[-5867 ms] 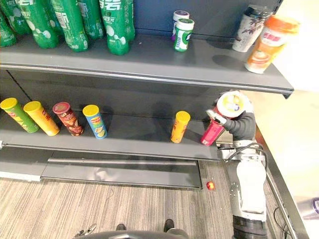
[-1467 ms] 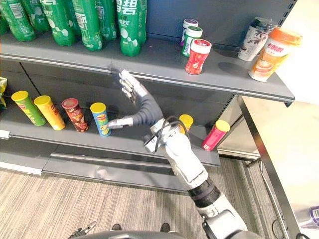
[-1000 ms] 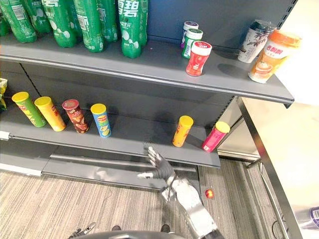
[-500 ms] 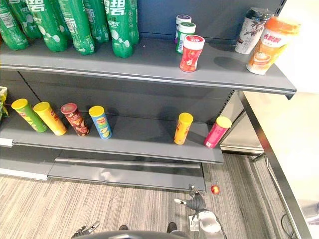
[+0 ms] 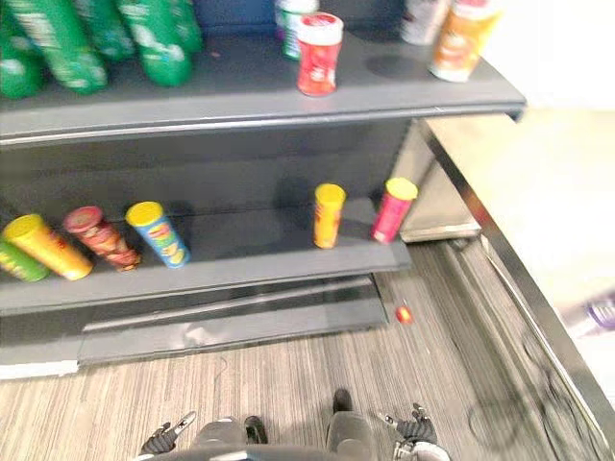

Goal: Put the gum and the chips on the shelf.

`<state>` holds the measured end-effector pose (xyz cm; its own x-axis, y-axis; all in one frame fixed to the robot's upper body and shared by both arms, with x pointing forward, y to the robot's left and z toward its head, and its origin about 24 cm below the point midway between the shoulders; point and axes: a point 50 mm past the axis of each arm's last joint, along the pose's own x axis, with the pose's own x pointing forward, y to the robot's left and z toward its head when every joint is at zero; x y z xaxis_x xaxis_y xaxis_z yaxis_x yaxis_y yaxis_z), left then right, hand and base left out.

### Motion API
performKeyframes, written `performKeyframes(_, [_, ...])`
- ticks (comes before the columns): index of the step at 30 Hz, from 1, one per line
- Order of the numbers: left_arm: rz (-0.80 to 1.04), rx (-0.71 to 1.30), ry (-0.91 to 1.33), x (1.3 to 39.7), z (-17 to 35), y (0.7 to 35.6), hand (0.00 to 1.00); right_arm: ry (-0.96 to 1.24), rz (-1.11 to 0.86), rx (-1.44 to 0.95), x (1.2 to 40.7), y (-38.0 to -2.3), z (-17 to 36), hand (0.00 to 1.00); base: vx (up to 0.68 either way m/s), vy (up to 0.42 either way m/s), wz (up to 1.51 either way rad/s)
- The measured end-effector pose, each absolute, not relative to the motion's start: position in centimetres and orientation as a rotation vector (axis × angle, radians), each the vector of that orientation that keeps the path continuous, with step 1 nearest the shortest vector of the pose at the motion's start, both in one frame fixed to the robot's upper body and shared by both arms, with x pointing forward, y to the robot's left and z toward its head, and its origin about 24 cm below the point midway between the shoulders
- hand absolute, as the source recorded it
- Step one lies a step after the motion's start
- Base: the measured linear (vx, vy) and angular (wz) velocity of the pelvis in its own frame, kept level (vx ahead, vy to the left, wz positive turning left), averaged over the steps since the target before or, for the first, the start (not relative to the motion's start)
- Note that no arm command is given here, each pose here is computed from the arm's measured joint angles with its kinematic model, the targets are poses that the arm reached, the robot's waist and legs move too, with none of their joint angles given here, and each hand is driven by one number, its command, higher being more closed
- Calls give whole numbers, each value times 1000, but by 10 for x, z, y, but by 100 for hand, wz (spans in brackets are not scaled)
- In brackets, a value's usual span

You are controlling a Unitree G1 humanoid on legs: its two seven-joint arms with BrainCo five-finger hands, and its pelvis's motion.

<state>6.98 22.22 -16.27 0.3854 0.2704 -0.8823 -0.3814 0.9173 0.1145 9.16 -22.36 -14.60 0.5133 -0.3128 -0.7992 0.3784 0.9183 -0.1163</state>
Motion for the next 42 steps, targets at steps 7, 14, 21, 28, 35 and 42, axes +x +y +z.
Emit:
performKeyframes(7, [411,-81,1045,85,-156,232,0,970,-416,105,86,-215,-150,0,10,84,-141])
performKeyframes(14, [387,-103,1039,91,-158,221,0,947,-423,81,97,-222,-147,0,48,-144,-56])
performKeyframes(21, [381,-130,1022,99,-157,213,0,917,-437,66,101,-231,-142,0,-66,-73,-2])
performKeyframes(28, [417,-127,1027,97,-158,215,0,938,-444,69,95,-231,-145,0,-23,-40,-37])
performKeyframes(35, [493,-298,967,100,-157,199,0,944,-573,67,88,-264,-141,0,88,-37,-64])
performKeyframes(42, [486,-310,955,101,-157,195,0,934,-613,92,88,-268,-140,0,164,148,-75])
